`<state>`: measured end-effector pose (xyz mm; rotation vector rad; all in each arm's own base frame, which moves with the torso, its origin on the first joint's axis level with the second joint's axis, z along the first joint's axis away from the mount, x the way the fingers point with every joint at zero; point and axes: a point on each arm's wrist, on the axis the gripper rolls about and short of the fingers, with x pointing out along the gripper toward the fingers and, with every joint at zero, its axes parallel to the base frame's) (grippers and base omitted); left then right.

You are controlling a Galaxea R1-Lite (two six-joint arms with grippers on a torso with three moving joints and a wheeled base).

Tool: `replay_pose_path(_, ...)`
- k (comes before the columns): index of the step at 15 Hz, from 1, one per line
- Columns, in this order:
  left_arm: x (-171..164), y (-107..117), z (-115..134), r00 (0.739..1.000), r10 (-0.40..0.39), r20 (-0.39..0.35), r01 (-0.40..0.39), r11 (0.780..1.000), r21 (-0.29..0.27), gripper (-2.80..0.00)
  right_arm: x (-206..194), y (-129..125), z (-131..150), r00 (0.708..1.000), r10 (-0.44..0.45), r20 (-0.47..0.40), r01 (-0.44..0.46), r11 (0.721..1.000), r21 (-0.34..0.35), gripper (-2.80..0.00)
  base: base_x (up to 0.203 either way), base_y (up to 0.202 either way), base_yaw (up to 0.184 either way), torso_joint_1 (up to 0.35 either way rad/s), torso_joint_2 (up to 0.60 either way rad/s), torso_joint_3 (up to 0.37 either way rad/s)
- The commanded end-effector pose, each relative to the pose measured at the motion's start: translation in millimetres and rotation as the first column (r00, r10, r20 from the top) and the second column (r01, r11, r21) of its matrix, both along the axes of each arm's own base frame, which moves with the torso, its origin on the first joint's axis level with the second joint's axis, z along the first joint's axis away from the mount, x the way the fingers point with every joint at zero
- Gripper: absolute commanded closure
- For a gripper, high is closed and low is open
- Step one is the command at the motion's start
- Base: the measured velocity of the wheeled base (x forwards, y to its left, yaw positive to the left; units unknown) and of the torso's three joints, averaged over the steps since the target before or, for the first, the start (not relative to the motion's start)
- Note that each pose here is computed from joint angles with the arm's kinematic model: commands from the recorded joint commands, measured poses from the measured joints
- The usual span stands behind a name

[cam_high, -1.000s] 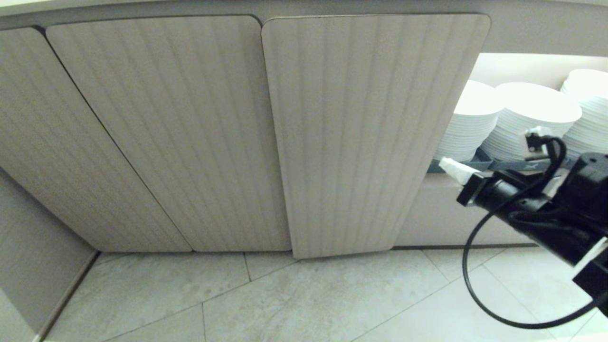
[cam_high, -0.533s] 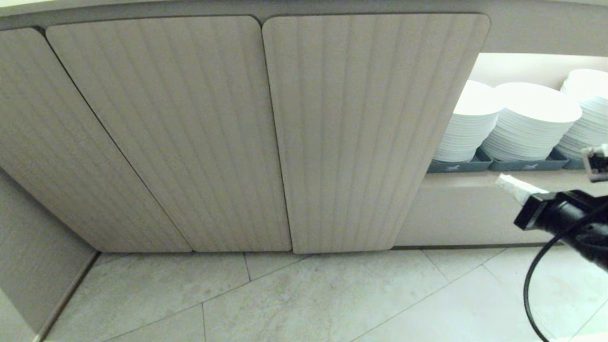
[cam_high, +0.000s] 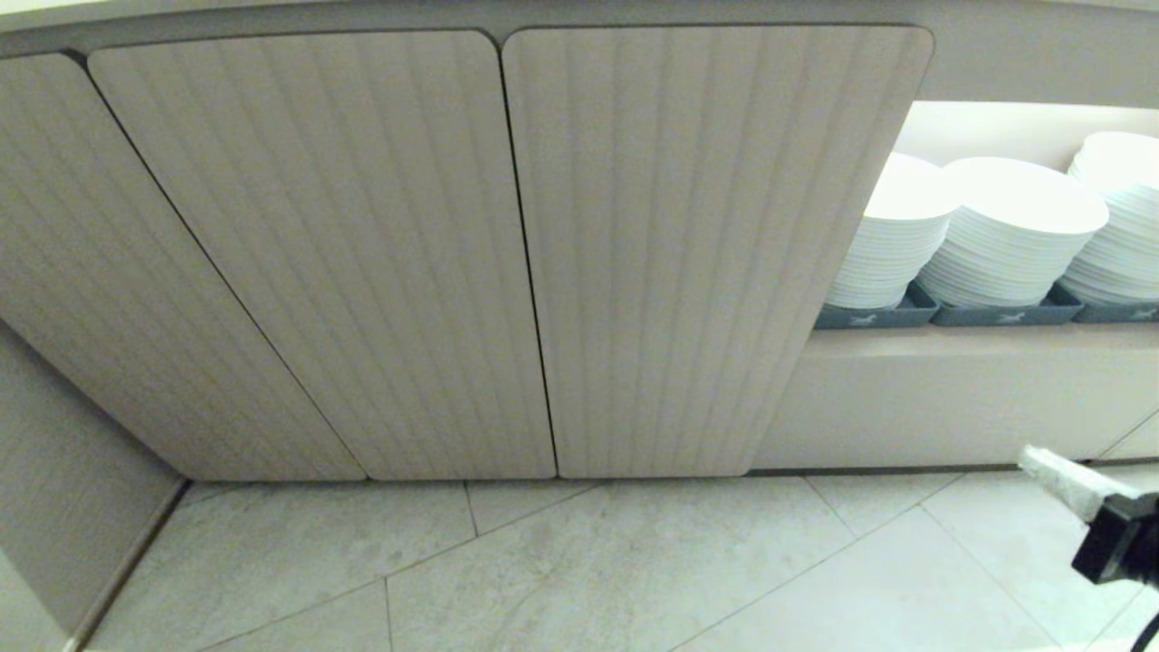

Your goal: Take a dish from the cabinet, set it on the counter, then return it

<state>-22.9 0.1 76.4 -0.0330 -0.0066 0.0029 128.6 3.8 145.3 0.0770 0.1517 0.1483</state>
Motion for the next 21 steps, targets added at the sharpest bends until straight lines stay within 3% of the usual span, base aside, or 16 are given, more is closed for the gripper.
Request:
replay_pose_path(1,-0.1,0.0,0.1,1.0,0.0,0.001,0.0,1.0,-0.001,0.0,-29.3,-0.3,-0.3,0.999,0.001,0.047,-0.001,1.0,0.0,0.0,0.0,0.0,0.0,0.0,0.0,0.0)
replay_pose_path(6,-0.1,0.0,0.1,1.0,0.001,0.001,-0.001,1.0,-0.001,0.0,-80.5,-0.1,-16.5,1.0,0.014,0.025,-0.014,1.0,0.001,0.0,0.0,0.0,0.0,0.0,0.0,0.0)
replay_pose_path(12,-0.1,0.0,0.1,1.0,0.0,0.001,0.0,1.0,-0.001,0.0,-124.0,-0.1,-44.4,0.998,0.003,0.062,-0.003,1.0,-0.002,0.0,0.0,0.0,0.0,0.0,0.0,0.0)
replay_pose_path(21,-0.1,0.0,0.1,1.0,0.002,0.001,-0.002,1.0,-0.001,0.0,-148.2,-4.0,-64.6,0.974,-0.175,0.144,0.179,0.984,-0.018,0.0,0.0,0.0,0.0,0.0,0.0,0.0)
